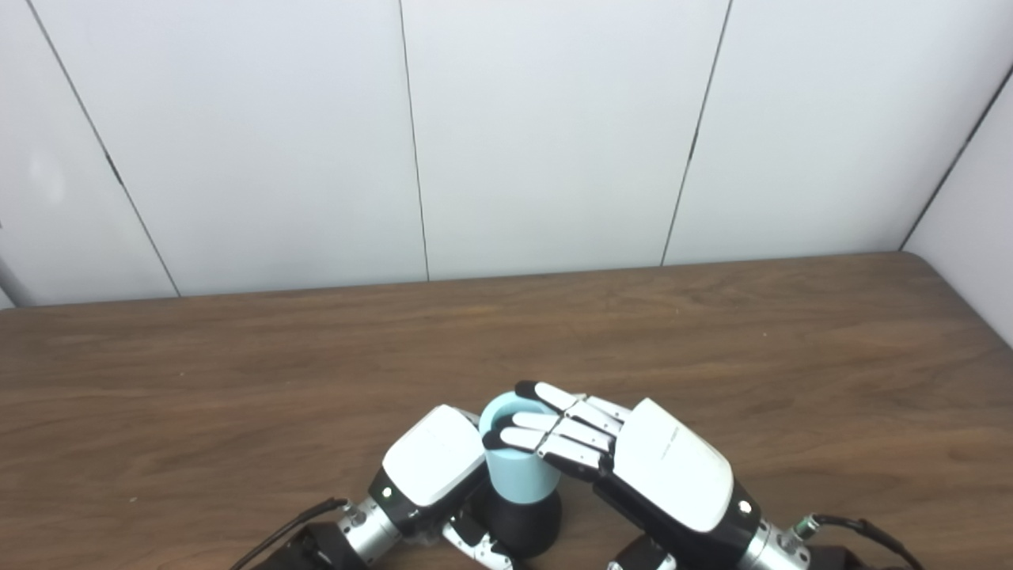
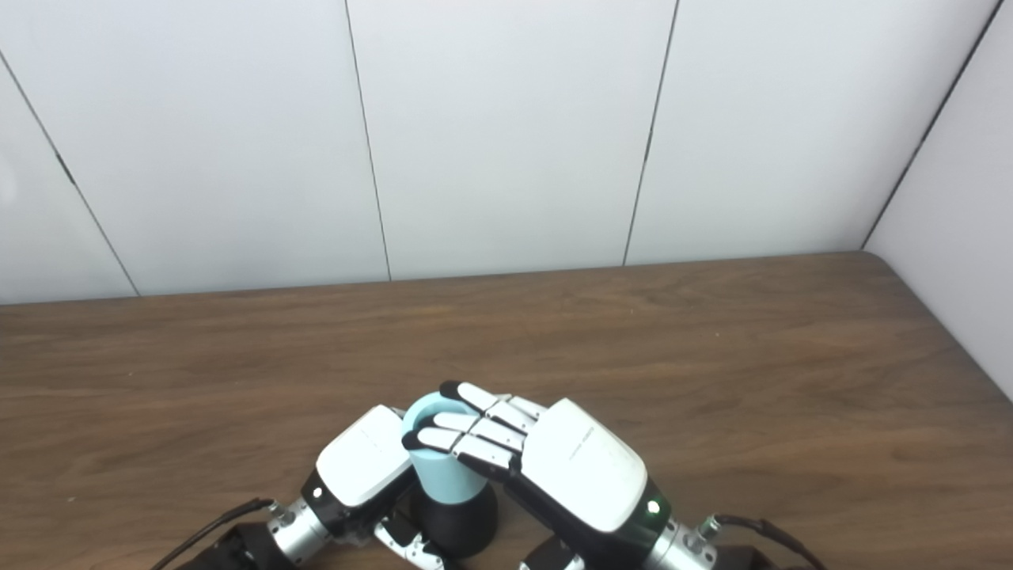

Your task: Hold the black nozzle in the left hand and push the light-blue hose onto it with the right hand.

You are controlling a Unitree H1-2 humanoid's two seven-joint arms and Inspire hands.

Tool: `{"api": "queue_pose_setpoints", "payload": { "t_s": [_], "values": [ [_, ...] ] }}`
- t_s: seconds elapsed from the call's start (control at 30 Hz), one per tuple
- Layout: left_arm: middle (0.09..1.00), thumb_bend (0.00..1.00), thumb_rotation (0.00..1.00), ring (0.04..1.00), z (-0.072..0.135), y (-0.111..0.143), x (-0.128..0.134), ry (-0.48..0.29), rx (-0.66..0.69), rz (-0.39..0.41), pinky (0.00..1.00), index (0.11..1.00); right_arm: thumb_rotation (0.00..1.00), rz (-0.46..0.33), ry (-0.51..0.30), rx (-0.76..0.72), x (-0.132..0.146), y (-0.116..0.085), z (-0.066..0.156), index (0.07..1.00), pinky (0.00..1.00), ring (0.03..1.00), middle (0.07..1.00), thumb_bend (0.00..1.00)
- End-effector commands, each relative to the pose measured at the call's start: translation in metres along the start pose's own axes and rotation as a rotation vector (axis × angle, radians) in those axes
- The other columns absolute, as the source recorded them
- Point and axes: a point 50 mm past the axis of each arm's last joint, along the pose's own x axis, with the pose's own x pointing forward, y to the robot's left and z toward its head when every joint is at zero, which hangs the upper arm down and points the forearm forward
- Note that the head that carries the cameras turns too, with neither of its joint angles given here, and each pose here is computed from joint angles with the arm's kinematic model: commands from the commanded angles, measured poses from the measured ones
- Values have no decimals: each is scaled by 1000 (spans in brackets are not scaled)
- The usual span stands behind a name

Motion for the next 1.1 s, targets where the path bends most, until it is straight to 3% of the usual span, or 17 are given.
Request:
{"api": "queue_pose_setpoints", "payload": {
  "t_s": [0.0,0.93,1.07],
  "values": [
    [474,503,0,398,19,-40,-26,-26,-18,-228,301,497,834,336,107,9,-29,42,-12,796,766,827,834,848],
    [497,503,0,413,20,-38,-26,-26,-23,-226,320,483,832,342,111,6,-30,43,-12,795,776,821,838,847],
    [501,503,0,419,19,-39,-26,-22,-28,-228,327,479,823,312,104,11,-30,43,-13,791,760,821,834,852]
  ]
}}
